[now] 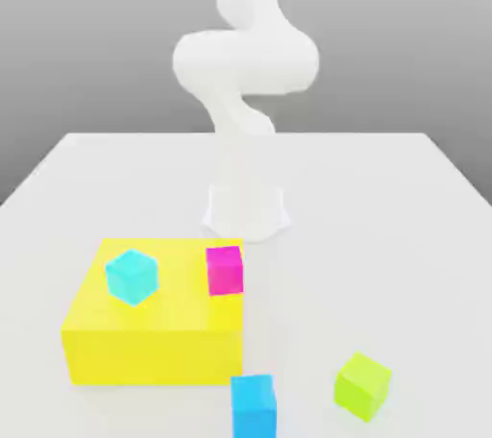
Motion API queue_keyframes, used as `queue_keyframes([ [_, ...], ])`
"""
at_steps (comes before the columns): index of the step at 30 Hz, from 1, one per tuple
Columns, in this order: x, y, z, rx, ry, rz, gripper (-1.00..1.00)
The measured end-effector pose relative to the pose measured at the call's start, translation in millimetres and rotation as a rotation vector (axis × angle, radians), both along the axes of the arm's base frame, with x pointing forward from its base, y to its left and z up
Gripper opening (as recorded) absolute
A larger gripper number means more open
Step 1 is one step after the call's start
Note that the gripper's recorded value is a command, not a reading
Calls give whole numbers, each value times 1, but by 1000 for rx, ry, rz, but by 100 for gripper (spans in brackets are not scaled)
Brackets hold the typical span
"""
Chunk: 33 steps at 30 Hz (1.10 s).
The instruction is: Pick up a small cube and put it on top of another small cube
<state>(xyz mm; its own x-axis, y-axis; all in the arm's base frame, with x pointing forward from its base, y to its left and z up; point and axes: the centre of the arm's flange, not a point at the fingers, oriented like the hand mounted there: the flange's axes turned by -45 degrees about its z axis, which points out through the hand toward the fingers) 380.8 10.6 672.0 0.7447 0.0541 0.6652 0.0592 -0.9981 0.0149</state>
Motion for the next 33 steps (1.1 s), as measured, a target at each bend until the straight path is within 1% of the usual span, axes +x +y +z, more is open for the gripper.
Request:
queue_keyframes([
  [6,64,35,-106,-69,170,175,0],
  [10,89,61,-182,-117,278,291,0],
  [13,98,80,-241,-153,357,379,0],
  [18,95,113,-339,-218,487,535,0],
  [24,66,136,-452,-297,642,710,0],
  [26,60,138,-483,-311,668,739,0],
  [30,57,139,-533,-315,676,749,0],
  [31,57,139,-540,-315,677,749,-100],
  [33,56,139,-540,-315,677,749,-100],
])
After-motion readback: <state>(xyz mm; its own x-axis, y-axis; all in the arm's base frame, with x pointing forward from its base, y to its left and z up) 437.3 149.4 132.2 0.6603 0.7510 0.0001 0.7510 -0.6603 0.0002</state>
